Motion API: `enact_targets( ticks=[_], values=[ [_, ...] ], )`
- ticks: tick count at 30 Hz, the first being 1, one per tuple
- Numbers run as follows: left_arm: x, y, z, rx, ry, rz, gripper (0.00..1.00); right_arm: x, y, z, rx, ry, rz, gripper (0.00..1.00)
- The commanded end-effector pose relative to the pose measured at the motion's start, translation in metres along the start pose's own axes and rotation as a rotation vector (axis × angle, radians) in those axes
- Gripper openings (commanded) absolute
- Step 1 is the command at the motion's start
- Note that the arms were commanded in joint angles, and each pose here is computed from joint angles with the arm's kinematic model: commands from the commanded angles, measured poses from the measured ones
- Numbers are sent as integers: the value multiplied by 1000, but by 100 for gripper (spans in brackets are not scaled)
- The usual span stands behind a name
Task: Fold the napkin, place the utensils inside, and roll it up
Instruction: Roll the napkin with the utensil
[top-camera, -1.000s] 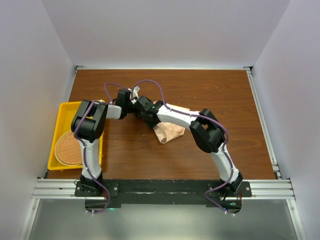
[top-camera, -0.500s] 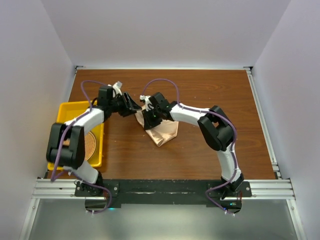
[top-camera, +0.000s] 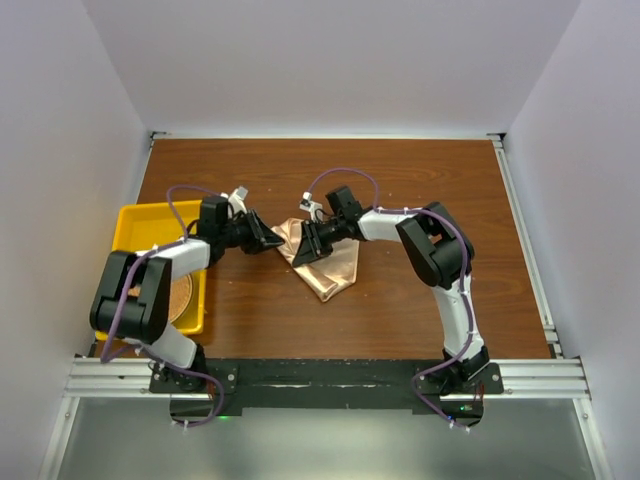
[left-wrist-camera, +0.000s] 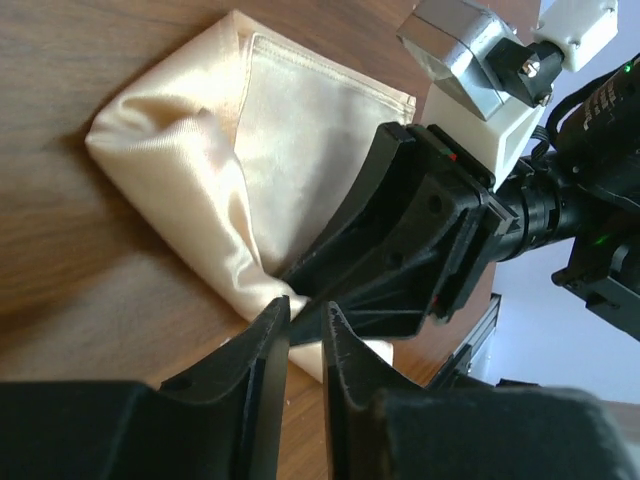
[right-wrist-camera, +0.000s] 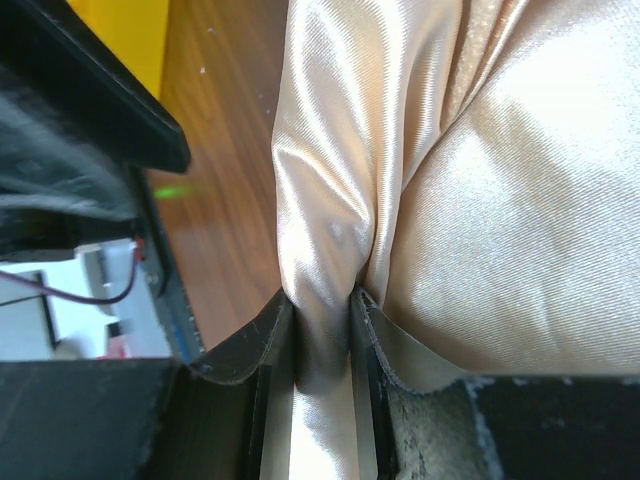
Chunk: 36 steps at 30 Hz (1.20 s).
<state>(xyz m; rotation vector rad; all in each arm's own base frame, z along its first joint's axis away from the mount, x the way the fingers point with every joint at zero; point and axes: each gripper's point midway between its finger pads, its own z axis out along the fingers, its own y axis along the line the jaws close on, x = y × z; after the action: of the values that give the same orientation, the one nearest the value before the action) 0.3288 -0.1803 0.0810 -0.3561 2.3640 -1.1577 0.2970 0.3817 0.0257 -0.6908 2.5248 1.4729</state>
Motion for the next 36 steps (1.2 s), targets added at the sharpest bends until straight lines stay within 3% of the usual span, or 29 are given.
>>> enact_targets(
  ticks=[1, 8, 16, 20, 22, 27, 30, 36],
  values=[
    [-13, -30, 21, 169, -29, 54, 16, 26, -26, 3, -9, 33, 155, 0],
    [-15, -29, 52, 225, -46, 27, 5, 31, -52, 2, 32, 20, 279, 0],
    [-1, 44, 94, 41, -47, -57, 0, 50, -79, -2, 154, 68, 325, 5],
    [12, 84, 101, -135, -17, -73, 0, 54, -90, -13, 252, 92, 256, 18],
    [13, 87, 101, -175, -15, -62, 0, 52, -95, -21, 324, 111, 242, 23],
    [13, 93, 102, -236, 2, -71, 0, 24, -75, -49, 464, 101, 99, 52],
    [14, 92, 104, -238, 13, -62, 0, 9, -61, -60, 519, 109, -1, 63],
    [15, 92, 106, -238, 32, -53, 0, -1, -38, -76, 669, 145, -175, 71]
  ],
)
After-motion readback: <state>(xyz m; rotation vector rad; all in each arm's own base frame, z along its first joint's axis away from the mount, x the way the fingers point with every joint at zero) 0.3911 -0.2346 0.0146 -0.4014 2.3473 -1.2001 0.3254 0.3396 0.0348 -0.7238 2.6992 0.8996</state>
